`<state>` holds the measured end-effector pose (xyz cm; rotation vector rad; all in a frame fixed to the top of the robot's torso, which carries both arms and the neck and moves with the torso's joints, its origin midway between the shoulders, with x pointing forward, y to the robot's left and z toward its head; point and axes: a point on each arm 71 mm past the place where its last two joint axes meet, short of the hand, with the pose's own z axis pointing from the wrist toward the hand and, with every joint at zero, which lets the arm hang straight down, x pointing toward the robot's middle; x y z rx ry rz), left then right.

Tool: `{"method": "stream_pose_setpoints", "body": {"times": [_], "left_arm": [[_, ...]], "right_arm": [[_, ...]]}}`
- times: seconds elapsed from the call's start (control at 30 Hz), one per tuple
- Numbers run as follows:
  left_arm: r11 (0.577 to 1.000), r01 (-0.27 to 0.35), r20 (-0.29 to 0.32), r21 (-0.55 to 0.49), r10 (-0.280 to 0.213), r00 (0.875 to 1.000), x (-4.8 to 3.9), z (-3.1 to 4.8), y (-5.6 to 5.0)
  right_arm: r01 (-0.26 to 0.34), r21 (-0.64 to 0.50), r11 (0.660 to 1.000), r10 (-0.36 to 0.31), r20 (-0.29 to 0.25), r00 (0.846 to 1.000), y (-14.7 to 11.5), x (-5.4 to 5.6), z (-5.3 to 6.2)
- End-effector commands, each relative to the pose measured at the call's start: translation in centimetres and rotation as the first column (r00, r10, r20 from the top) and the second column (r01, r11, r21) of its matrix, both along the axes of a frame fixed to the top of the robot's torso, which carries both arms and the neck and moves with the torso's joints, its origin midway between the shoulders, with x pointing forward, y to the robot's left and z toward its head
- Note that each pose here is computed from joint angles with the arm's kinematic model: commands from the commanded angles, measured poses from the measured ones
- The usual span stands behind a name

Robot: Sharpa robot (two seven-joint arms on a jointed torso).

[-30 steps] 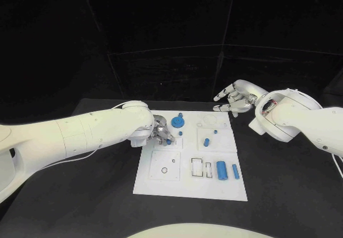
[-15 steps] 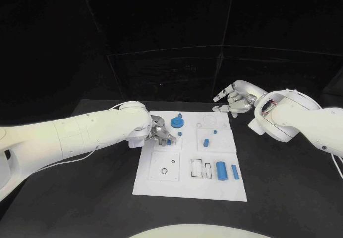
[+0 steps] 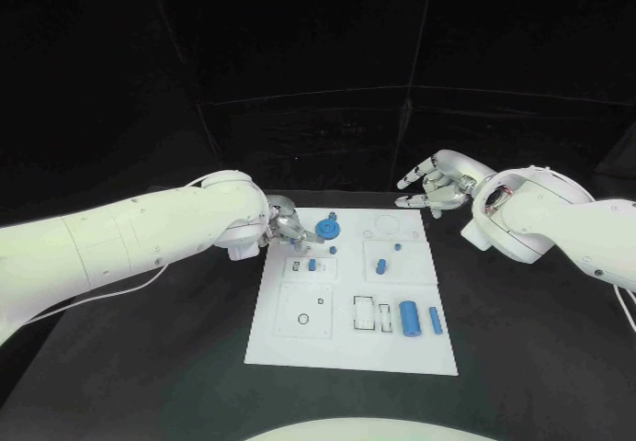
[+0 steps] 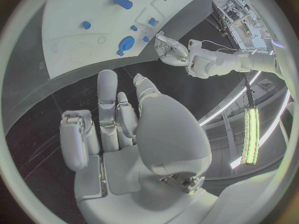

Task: Assemble the parts on the task board

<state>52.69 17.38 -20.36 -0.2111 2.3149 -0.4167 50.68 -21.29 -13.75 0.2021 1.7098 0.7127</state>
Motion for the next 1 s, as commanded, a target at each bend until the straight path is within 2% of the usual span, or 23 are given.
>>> {"method": "stream_pose_setpoints", "body": {"times": [0.03,0.13,0.17,0.2,0.3,0.4,0.5,0.63,0.83,1.0], "left_arm": [[1.0,0.005,-0.002,-0.001,-0.005,1.0,0.61,1.39,0.5],[1.0,0.011,-0.011,0.022,-0.011,1.0,1.67,3.02,1.5],[0.999,0.009,-0.014,0.032,-0.008,1.0,2.26,3.67,1.9],[0.999,0.006,-0.016,0.04,-0.005,1.0,2.68,4.02,2.1],[0.998,-0.007,-0.025,0.058,0.008,1.0,3.84,4.62,2.5],[0.997,-0.017,-0.031,0.07,0.019,0.999,4.67,4.72,2.5],[0.996,-0.029,-0.039,0.087,0.033,0.999,5.34,4.33,2.4],[0.993,-0.044,-0.055,0.112,0.05,0.997,5.85,3.21,2.5],[0.989,-0.053,-0.08,0.135,0.065,0.995,6.14,1.69,2.4],[0.988,-0.054,-0.099,0.147,0.069,0.993,6.23,0.75,2.2]], "right_arm": [[-0.006,-0.001,1.0,0.006,0.009,1.0,0.0,0.1,0.2],[-0.004,-0.002,1.0,0.004,0.009,1.0,0.0,0.1,0.2],[-0.003,-0.002,1.0,0.003,0.009,1.0,0.0,0.1,0.1],[-0.003,-0.002,1.0,0.003,0.009,1.0,0.0,0.2,0.1],[-0.004,-0.002,1.0,0.004,0.008,1.0,0.1,0.2,0.1],[-0.007,-0.002,1.0,0.007,0.008,1.0,0.2,0.2,0.1],[-0.011,-0.001,1.0,0.011,0.008,1.0,0.3,0.2,0.1],[-0.014,-0.001,1.0,0.014,0.008,1.0,0.4,0.2,0.1],[-0.017,0.0,1.0,0.017,0.008,1.0,0.6,0.2,0.1],[-0.021,0.0,1.0,0.021,0.008,1.0,0.7,0.2,0.1]]}}
